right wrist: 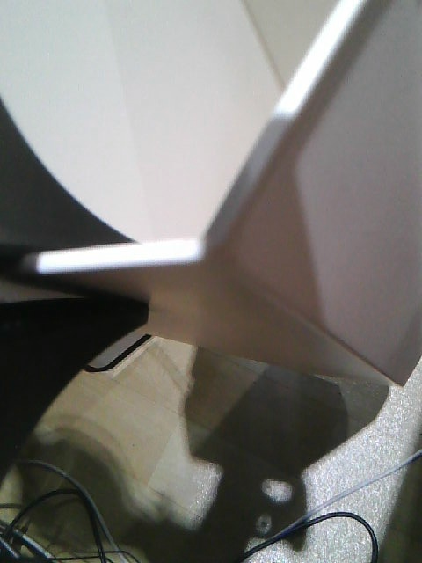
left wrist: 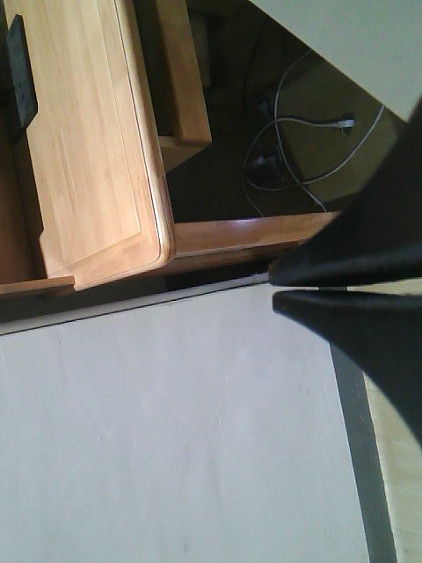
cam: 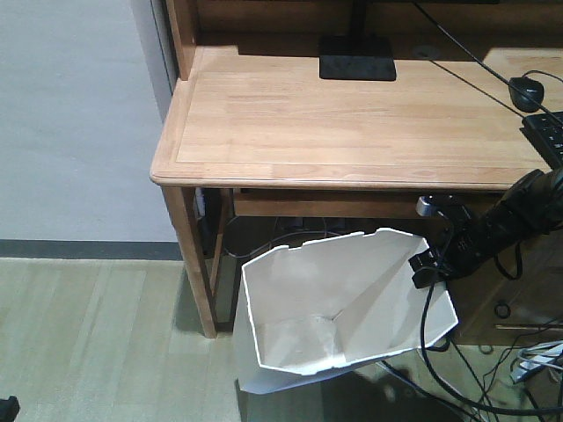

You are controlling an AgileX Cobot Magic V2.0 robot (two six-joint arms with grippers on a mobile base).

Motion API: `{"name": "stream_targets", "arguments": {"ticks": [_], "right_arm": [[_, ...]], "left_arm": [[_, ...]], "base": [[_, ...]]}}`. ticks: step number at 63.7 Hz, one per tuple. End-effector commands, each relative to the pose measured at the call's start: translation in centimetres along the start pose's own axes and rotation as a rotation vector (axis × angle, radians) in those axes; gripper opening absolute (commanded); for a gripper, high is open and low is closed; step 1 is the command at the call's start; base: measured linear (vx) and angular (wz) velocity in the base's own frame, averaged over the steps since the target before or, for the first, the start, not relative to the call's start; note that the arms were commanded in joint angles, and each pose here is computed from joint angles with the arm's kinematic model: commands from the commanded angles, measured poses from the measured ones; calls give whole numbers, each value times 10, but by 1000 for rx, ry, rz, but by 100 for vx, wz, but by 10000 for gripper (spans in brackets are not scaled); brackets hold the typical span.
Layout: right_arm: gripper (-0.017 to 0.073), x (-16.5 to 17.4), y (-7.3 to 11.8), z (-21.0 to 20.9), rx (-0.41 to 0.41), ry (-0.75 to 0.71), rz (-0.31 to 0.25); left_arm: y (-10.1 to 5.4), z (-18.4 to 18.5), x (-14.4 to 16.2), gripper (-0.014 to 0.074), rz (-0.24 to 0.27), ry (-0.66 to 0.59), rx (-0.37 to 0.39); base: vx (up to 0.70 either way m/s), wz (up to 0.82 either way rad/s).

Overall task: Move trash bin to bedside with robot
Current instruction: 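Lift the white bin with the right gripper and pull it out from under the desk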

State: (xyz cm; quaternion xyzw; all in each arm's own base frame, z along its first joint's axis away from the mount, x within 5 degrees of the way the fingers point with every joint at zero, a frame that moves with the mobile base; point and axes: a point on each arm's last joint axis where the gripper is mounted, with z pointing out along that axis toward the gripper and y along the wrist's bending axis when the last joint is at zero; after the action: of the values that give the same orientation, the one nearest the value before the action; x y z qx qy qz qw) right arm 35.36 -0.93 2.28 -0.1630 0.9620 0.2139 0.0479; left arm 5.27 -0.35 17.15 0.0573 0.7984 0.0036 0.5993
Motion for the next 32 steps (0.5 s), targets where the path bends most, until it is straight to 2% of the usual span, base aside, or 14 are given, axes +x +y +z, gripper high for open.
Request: {"name": "stream_targets", "arguments": {"ticks": [1,18,32], "right_arm": [[-3,-14,20,-28,-121,-71,30],[-3,-14,20,-28,-121,-70,29],[-3,-14,20,-28,-120,-70,29]], "left_arm": [[0,0,-1,-7,-5,-72,-5],[0,0,-1,-7,-5,-72,-5],[0,0,-1,-7,-5,-72,-5]], "base": [[-1,3],[-2,10],[-6,28]]}}
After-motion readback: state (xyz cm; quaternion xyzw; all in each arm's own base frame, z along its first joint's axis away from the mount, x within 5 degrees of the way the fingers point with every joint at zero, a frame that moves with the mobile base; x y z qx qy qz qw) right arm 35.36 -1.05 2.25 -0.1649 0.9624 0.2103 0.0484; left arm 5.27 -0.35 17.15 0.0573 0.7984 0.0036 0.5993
